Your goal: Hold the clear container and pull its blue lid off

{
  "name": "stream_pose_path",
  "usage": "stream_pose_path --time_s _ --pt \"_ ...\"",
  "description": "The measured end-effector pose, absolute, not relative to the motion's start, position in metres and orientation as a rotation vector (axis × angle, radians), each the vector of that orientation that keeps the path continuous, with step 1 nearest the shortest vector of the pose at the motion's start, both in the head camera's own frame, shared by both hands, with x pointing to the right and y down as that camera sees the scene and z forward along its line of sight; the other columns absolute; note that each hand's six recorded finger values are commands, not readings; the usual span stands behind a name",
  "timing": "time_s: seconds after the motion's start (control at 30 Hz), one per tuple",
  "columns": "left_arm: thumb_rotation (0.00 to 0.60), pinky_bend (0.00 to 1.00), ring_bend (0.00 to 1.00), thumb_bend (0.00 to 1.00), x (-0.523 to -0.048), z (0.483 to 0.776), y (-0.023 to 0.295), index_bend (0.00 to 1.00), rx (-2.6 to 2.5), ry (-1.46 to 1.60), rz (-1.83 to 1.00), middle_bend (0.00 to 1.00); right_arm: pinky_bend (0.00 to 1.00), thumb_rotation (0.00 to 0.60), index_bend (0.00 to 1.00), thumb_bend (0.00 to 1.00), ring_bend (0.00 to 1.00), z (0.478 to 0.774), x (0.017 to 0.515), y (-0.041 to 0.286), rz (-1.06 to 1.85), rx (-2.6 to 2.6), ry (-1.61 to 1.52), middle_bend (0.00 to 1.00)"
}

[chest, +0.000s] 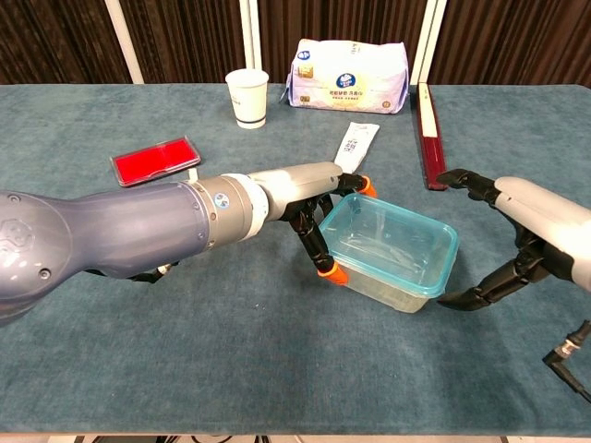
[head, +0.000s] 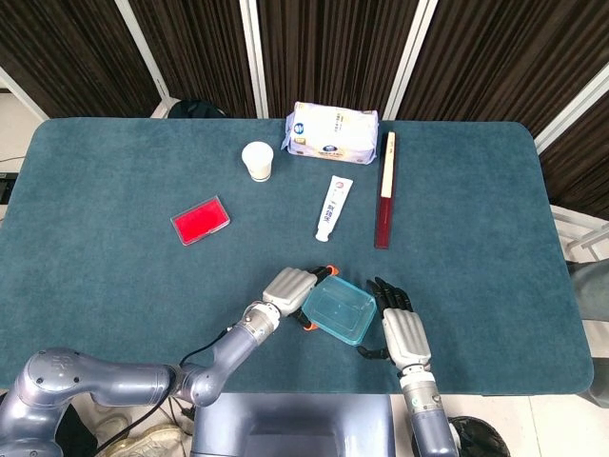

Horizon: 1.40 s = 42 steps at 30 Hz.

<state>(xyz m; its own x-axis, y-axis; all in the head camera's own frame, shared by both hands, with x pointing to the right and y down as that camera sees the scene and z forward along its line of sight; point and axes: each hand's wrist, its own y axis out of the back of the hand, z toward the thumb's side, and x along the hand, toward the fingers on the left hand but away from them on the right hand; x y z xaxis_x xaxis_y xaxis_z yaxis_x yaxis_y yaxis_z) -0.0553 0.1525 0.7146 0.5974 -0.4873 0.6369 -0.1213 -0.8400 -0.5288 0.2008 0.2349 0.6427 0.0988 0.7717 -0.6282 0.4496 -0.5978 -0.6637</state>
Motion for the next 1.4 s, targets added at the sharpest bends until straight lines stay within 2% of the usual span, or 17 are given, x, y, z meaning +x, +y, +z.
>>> stream_pose_path --time_s 1.4 --pt "0.600 0.44 0.32 0.15 -0.0531 0.7096 0.1518 0.37 -2.395 0.493 -1.126 0.38 0.00 0.600 0.00 0.20 0.00 0.6440 0.1981 0.2351 1.494 -2.110 -1.251 0.00"
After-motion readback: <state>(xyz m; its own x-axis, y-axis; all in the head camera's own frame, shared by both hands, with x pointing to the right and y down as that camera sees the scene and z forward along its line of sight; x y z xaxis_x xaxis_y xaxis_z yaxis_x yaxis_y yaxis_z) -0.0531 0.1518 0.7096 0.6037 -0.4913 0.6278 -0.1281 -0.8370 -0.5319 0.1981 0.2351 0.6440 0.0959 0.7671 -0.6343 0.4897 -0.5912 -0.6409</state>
